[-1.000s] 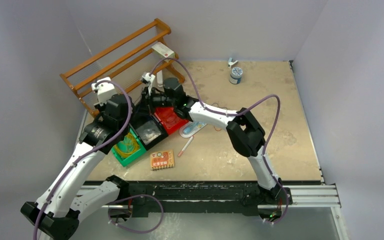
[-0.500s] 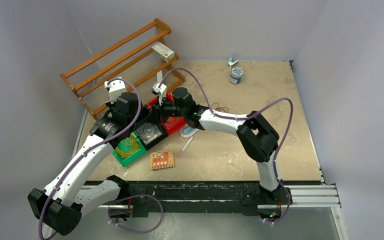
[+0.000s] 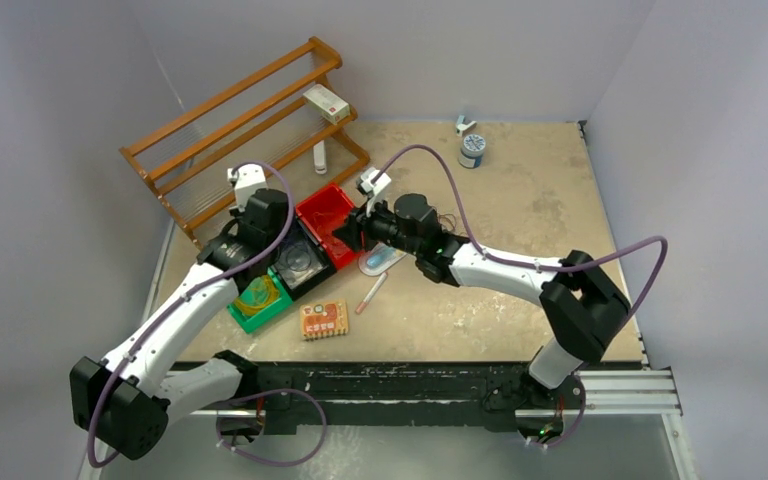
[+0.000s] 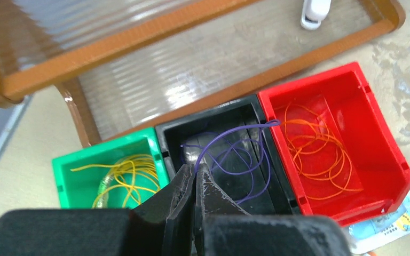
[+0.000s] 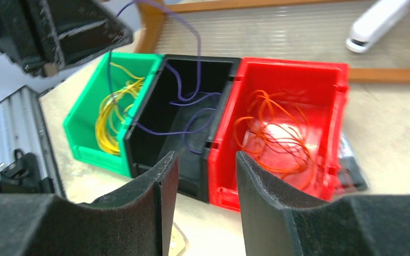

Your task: Untangle the cables

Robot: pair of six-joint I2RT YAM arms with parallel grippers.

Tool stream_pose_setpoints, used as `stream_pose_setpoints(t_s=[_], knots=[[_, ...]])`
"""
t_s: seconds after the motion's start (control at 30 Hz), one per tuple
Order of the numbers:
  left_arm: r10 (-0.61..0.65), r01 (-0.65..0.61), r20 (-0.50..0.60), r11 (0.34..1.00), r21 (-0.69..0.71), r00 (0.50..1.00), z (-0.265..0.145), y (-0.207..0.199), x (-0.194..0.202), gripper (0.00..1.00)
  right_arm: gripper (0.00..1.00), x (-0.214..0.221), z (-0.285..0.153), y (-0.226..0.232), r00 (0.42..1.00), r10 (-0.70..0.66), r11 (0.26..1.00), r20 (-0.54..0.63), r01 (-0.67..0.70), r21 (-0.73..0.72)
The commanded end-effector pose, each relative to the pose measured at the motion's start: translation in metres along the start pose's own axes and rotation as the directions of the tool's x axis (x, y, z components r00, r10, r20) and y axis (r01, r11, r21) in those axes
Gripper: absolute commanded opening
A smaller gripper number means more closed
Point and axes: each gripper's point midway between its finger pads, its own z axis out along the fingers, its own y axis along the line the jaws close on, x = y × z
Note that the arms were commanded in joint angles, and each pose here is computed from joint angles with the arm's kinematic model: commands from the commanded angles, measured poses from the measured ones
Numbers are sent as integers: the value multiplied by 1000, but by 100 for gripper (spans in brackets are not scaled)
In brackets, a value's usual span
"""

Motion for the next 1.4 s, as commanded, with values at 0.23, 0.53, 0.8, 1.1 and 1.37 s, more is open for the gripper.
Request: stream_pose_setpoints(t_s=[0.23,0.53,0.8,1.1,1.37], knots=[[-62,66,-87,997,49,994,27,-22,46,0,47,-41,-17,-22,990,-13,993,138,-3,116],[-41,33,-166,998,-56,985,53,-10,79,0,47,-38,-17,-24,991,-13,992,133,-3,123],[-83,78,-141,996,-46,986,60,-12,60,22,47,-41,-18,-23,990,-25,993,136,9,120],[-80,80,-74,997,-2,994,49,-20,16,39,47,-48,-27,-33,987,-30,985,160,2,173],[-89,89,-9,984,153,996,34,-44,-19,40,47,-61,-57,-76,988,1,951,156,-49,305]])
